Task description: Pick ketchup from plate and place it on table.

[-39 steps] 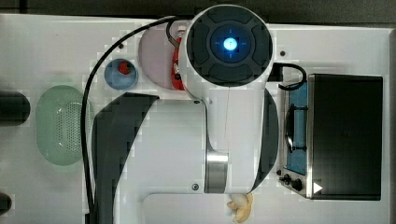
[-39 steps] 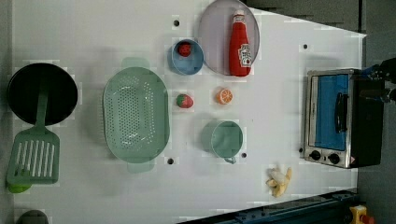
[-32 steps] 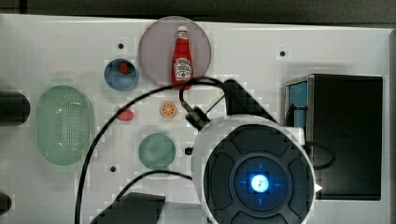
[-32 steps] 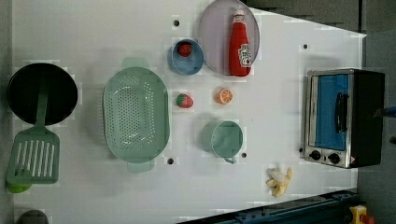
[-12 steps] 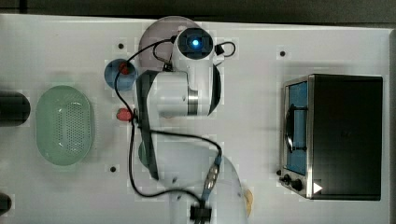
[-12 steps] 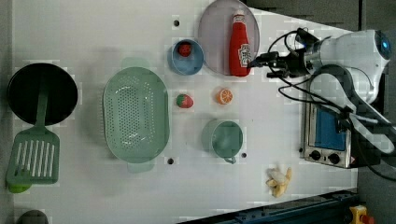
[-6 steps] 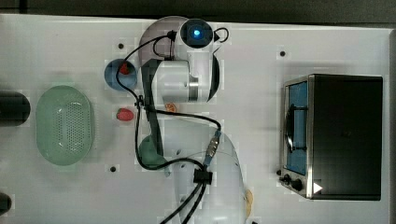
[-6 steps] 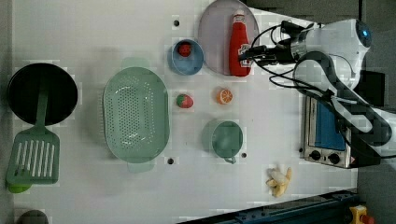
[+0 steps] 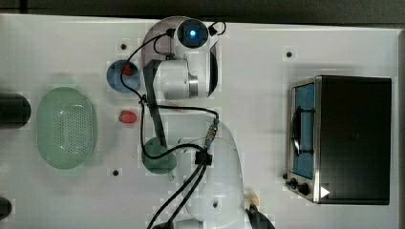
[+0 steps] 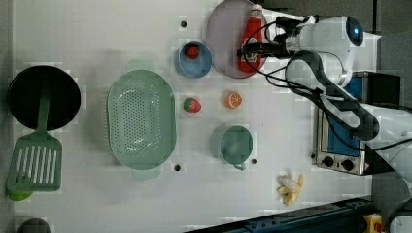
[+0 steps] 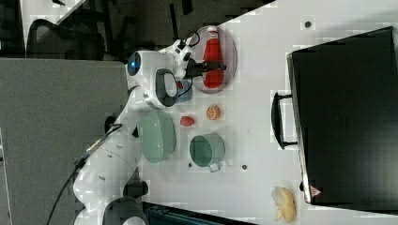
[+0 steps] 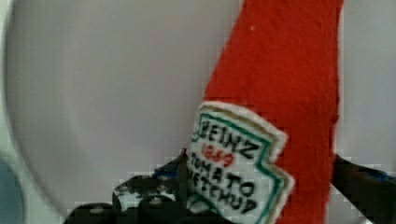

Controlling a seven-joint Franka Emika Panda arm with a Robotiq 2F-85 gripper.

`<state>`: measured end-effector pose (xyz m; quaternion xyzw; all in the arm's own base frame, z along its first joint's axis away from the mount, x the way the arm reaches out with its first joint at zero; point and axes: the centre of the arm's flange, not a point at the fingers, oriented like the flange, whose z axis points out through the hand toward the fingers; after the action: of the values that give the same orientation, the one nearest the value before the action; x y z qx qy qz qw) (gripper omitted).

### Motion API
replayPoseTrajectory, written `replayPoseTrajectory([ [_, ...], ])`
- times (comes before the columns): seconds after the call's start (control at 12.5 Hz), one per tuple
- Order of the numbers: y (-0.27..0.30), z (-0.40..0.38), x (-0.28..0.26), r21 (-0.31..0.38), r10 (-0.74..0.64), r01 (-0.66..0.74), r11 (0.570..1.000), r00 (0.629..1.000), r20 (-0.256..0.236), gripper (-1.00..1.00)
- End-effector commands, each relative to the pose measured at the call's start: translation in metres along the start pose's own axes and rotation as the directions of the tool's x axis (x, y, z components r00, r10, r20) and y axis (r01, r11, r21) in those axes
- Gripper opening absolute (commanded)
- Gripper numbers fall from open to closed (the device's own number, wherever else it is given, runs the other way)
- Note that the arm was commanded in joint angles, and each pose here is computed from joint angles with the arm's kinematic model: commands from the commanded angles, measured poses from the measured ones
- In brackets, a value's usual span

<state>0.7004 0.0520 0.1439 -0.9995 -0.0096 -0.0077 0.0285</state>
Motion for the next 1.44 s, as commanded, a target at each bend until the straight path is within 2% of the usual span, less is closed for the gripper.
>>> replayPoseTrajectory([
  [0.08, -0.011, -0.007, 0.008, 0.001, -0.064, 0.064, 0.998, 0.996, -0.062, 1.00],
  [0.16, -0.011, -0.008, 0.009, 0.001, -0.063, 0.064, 0.998, 0.996, -0.064, 0.91],
  [0.4, -0.011, -0.010, 0.009, 0.001, -0.060, 0.061, 0.998, 0.996, -0.064, 0.19],
  [0.56, -0.012, -0.018, 0.011, 0.001, -0.058, 0.058, 0.998, 0.995, -0.077, 0.18],
  [0.88, -0.006, -0.102, 0.023, -0.001, 0.033, -0.034, 0.999, 0.987, -0.156, 0.18],
  [1.44, 0.026, -0.270, -0.018, -0.023, 0.146, -0.147, 0.989, 0.987, -0.070, 0.18],
])
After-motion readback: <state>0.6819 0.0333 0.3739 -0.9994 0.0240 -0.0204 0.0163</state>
